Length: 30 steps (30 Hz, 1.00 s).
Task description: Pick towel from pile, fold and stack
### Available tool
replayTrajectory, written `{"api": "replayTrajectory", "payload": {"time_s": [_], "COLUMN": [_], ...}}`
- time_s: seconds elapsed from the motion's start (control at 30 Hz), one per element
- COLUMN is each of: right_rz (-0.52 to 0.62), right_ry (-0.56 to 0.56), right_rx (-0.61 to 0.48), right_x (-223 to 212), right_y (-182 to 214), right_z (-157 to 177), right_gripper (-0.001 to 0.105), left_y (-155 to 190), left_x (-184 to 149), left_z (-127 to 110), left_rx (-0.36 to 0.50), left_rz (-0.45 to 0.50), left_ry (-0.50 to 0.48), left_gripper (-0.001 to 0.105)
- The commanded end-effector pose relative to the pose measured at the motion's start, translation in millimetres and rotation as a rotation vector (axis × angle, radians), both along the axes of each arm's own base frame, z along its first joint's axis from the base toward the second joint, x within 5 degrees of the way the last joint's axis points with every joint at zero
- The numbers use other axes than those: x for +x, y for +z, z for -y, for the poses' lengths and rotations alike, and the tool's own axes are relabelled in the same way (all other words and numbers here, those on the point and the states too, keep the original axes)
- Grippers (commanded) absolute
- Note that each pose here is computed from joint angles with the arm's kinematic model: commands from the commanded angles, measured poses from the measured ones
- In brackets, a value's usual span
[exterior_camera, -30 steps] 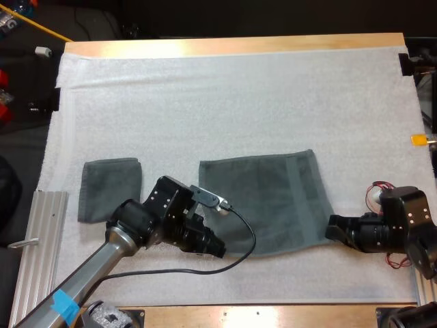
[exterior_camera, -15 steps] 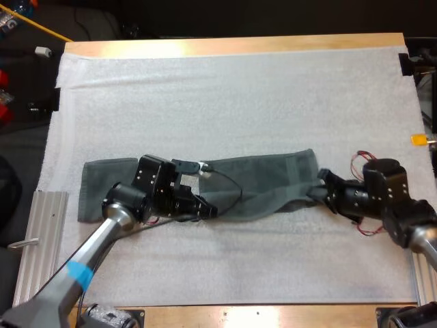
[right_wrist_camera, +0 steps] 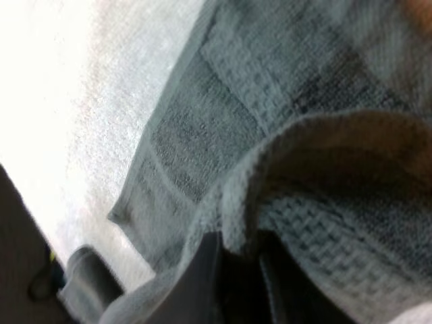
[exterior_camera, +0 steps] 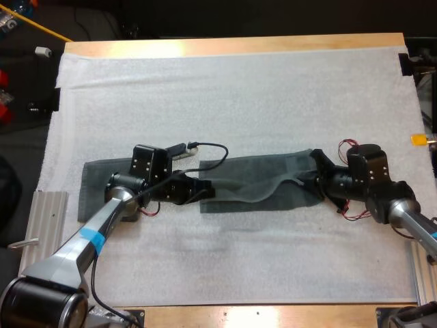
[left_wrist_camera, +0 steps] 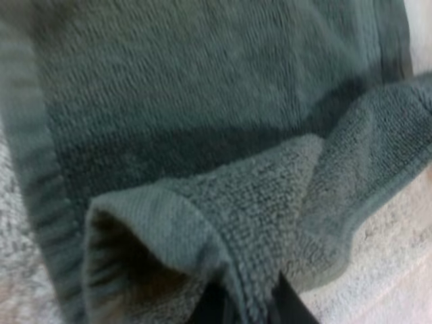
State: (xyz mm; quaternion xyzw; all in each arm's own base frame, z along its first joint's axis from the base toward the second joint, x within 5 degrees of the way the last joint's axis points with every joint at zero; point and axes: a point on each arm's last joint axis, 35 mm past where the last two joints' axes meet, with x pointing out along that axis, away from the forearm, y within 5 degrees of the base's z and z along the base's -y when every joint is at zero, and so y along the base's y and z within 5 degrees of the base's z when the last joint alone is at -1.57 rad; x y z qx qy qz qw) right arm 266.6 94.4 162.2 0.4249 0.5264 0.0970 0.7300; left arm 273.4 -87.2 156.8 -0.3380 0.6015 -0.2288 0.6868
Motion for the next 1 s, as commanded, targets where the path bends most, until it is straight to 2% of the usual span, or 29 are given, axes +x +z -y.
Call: {"api": "replayTrajectory", "payload": {"time_s": [0.0, 0.2, 0.27, 0.37, 0.43, 0.47, 0.5, 0.63, 0.8, 0.97], "right_rz": [0.026, 0.037, 0.045, 0.071, 0.106, 0.120, 0.145, 0.230, 0.300, 0.405], "right_ry": [-0.013, -0.050, -0.050, -0.051, -0.050, -0.050, -0.050, -0.059, -0.066, 0.022], "right_rx": [0.000, -0.030, -0.028, -0.019, -0.010, -0.006, -0.001, 0.020, 0.017, -0.057], "right_x": [4, 5, 6, 8, 11, 11, 13, 19, 23, 24], "right_y": [3, 3, 3, 5, 8, 9, 11, 18, 23, 26], "right_z": [0, 1, 1, 0, 0, -1, -1, -2, -3, -3], "right_gripper": [0.000, 0.000, 0.006, 0.029, 0.051, 0.054, 0.059, 0.059, 0.059, 0.059], "left_y": [3, 0, 0, 1, 2, 2, 2, 6, 13, 14], "left_x": [5, 11, 12, 14, 16, 16, 17, 22, 30, 30], "left_z": [0, 0, 0, 1, 1, 1, 1, 2, 4, 4], "left_rx": [-0.024, -0.034, -0.036, -0.043, -0.050, -0.052, -0.049, -0.065, -0.109, -0.119], "left_rz": [0.014, 0.042, 0.052, 0.074, 0.077, 0.079, 0.089, 0.133, 0.185, 0.187], "left_ry": [0.015, 0.026, 0.026, 0.028, 0.039, 0.040, 0.043, 0.055, 0.094, 0.099], "left_gripper": [0.000, 0.000, 0.001, 0.010, 0.027, 0.031, 0.040, 0.061, 0.061, 0.061]}}
